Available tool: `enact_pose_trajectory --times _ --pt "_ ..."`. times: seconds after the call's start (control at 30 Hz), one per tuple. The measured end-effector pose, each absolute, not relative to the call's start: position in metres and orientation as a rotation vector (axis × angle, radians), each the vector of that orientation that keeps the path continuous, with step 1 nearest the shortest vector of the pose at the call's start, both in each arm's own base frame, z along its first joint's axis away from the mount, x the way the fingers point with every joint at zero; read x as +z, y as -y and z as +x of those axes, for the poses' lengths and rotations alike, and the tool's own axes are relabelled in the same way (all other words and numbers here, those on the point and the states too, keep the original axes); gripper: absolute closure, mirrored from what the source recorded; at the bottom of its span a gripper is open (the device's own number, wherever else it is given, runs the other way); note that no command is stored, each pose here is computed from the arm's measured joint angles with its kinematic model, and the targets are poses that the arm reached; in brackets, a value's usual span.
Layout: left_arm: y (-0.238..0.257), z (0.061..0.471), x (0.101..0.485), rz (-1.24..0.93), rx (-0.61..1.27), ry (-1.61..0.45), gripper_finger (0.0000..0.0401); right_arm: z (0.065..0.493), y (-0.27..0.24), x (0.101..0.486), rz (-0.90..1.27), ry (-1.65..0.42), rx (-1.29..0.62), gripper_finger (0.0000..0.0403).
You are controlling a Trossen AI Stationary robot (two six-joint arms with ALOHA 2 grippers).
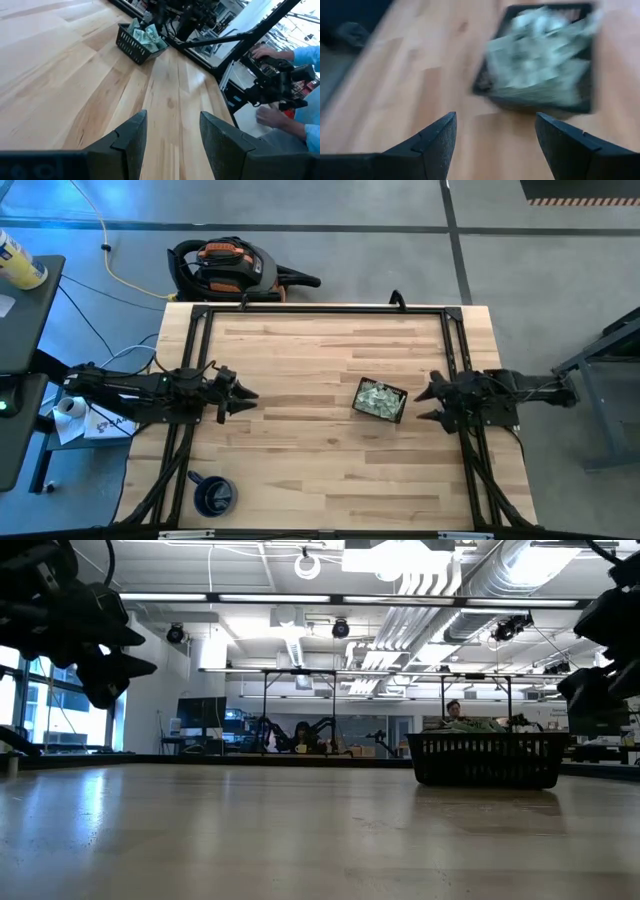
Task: Pick and place Stevia / Truvia into bins
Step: Return to Home Position
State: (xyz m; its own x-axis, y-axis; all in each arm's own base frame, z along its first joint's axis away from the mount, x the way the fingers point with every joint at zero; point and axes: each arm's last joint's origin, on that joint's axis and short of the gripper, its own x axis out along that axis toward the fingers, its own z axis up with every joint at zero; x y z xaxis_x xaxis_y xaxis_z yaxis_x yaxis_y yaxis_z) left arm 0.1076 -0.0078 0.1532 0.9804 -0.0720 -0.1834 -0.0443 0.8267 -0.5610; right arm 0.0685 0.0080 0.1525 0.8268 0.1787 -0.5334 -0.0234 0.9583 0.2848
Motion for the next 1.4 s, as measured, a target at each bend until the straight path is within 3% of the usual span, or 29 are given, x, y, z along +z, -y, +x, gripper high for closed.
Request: enact_pose_trajectory --times 0.13,0.37,0.43,0.6,0.83,1.4 --pt "0.008 0.108 0.153 -0.599 -0.015 -0.200 0.0185 0.069 -0.002 0.150 0.298 -0.579 -0.073 0.0144" --pt "0.008 0.108 0.153 -0.598 -0.014 -0.201 0.0185 0.075 0.000 0.161 0.303 -0.443 -0.138 0.0144" --pt "0.008 0.108 0.153 -0.598 -0.014 -0.201 0.0185 0.079 -0.001 0.169 0.280 -0.344 -0.109 0.0144" --pt "0.008 0.108 0.153 -0.598 -0.013 -0.201 0.0185 0.096 -0.007 0.171 -0.021 -0.014 0.006 0.0144" --pt "0.008 0.108 0.153 -0.599 -0.011 -0.201 0.0185 0.096 -0.007 0.178 0.053 0.121 0.008 0.0144" --pt "0.008 0.108 0.153 -0.599 -0.012 -0.201 0.0185 0.097 0.009 0.170 -0.044 0.038 -0.049 0.0144"
